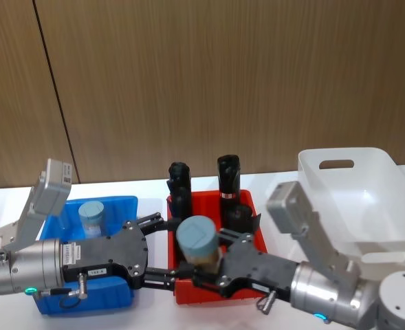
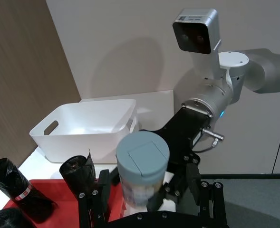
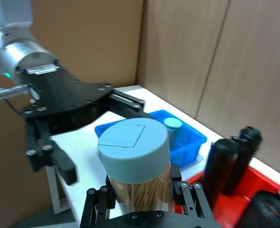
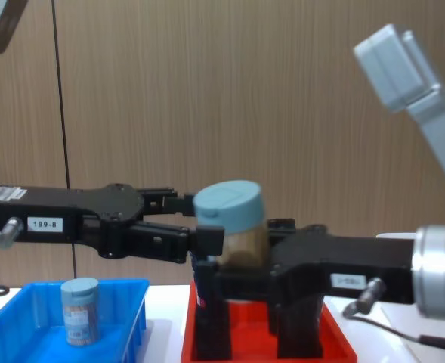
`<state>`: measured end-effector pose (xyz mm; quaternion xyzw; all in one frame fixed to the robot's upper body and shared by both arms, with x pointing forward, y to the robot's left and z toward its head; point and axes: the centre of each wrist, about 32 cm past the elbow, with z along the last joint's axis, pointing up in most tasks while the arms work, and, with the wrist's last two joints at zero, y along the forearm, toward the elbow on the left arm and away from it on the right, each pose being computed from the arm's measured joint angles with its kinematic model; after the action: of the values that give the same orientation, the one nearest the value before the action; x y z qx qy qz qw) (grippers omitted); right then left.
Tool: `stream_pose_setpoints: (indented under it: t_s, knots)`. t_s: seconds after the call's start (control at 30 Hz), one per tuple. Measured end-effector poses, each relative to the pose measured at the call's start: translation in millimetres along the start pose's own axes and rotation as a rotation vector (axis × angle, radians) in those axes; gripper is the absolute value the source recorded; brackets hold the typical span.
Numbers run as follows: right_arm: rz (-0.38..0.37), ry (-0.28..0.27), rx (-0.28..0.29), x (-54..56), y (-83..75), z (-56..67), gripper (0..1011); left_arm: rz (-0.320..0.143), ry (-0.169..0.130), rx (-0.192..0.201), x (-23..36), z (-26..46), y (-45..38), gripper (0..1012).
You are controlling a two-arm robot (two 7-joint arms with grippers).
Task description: Pick the cotton swabs from the blue box and place them into the white box.
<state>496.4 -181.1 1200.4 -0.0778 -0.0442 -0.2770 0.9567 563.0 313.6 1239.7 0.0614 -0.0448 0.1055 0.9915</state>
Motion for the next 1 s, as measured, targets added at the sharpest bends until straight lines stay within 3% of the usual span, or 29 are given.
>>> stream_pose_setpoints:
  t_s: [0.4,0.6,1.0]
  knots:
    - [-0.134,0.016,0.007,22.8,-29.6,-6.2,653,0.0,0.0,0.0,0.0,0.0,0.0,1004]
    - [-0.229,0.018,0.003,41.4,-48.2,-9.0,652,0.0,0.0,0.0,0.0,0.0,0.0,1004]
    - [-0.392,0.009,-0.02,76.8,-70.5,-10.9,653,0.0,0.0,0.0,0.0,0.0,0.0,1004]
